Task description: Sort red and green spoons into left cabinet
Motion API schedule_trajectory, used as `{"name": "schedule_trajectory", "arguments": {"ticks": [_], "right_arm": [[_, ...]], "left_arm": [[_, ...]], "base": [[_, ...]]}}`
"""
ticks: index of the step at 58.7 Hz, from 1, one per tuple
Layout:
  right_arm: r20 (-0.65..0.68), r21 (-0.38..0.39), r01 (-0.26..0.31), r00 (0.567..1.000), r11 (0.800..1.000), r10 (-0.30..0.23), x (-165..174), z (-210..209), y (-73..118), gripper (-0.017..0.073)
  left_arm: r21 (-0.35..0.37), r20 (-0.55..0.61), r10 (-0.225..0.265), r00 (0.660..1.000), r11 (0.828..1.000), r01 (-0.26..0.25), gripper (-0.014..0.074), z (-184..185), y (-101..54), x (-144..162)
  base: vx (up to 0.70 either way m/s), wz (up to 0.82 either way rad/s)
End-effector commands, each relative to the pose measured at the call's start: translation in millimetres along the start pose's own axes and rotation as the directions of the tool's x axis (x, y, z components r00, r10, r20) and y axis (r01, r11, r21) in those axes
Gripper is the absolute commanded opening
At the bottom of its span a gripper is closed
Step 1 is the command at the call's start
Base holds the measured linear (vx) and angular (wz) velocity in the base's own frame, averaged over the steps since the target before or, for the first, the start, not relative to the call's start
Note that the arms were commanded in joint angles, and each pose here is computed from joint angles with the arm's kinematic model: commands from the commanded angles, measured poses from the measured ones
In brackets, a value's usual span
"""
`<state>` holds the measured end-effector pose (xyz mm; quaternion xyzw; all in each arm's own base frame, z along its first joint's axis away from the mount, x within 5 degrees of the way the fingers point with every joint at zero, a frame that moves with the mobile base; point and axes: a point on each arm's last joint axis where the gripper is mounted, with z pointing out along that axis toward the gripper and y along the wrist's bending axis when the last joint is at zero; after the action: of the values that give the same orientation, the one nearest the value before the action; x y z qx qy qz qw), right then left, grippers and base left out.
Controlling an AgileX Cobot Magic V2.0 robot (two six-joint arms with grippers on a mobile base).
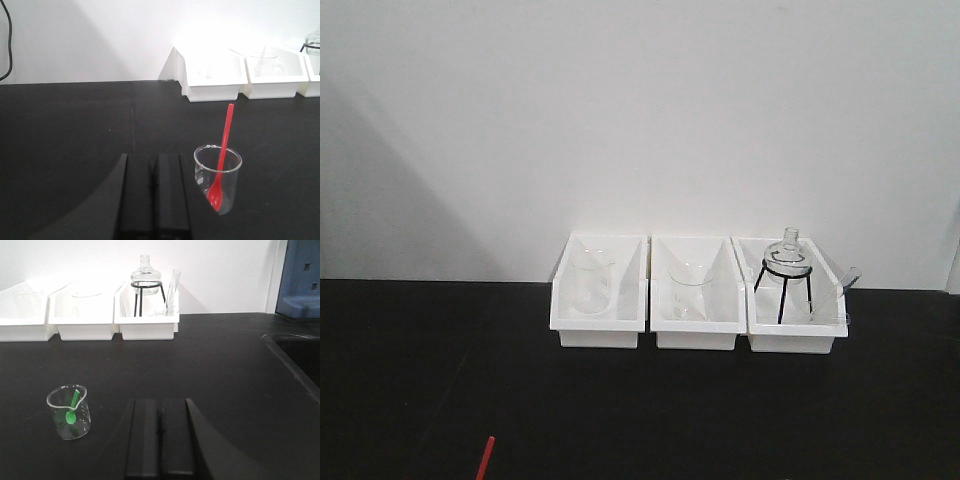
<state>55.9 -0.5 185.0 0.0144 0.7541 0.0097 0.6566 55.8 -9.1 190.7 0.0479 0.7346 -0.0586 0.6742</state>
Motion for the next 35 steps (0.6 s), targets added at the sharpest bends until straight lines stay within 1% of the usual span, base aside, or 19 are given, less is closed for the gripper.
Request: {"name": "schedule_trajectory", "arguments": {"ticks": [1, 11, 24, 35], "right_arm": [[0.083, -0.003, 0.010, 0.996, 1.000, -0.009, -4.4, -0.3, 0.2, -0.0004], [0.083, -0.002, 0.014, 0.996, 1.000, -0.014, -4.4, -0.3, 0.2, -0.0004], [0.083, 0.003, 0.073, 0.994, 0.997, -0.073, -4.4, -0.3, 0.2, -0.0004], [0.083, 0.003, 0.073, 0.994, 0.997, -0.073, -4.4, -0.3, 0.2, -0.0004]], "left_arm": [[-0.002, 0.107, -0.011, 0.994, 1.000, 0.011, 0.0003, -2.0, 0.4, -9.5], [-0.002, 0.107, -0.011, 0.994, 1.000, 0.011, 0.0003, -2.0, 0.4, -9.5], [-0.002, 0.107, -0.011, 0.994, 1.000, 0.011, 0.0003, -2.0, 0.4, -9.5], [-0.002, 0.107, -0.011, 0.994, 1.000, 0.011, 0.0003, -2.0, 0.4, -9.5]], "base": [[0.00, 0.00], [0.00, 0.00], [0.00, 0.00], [0.00, 0.00]]}}
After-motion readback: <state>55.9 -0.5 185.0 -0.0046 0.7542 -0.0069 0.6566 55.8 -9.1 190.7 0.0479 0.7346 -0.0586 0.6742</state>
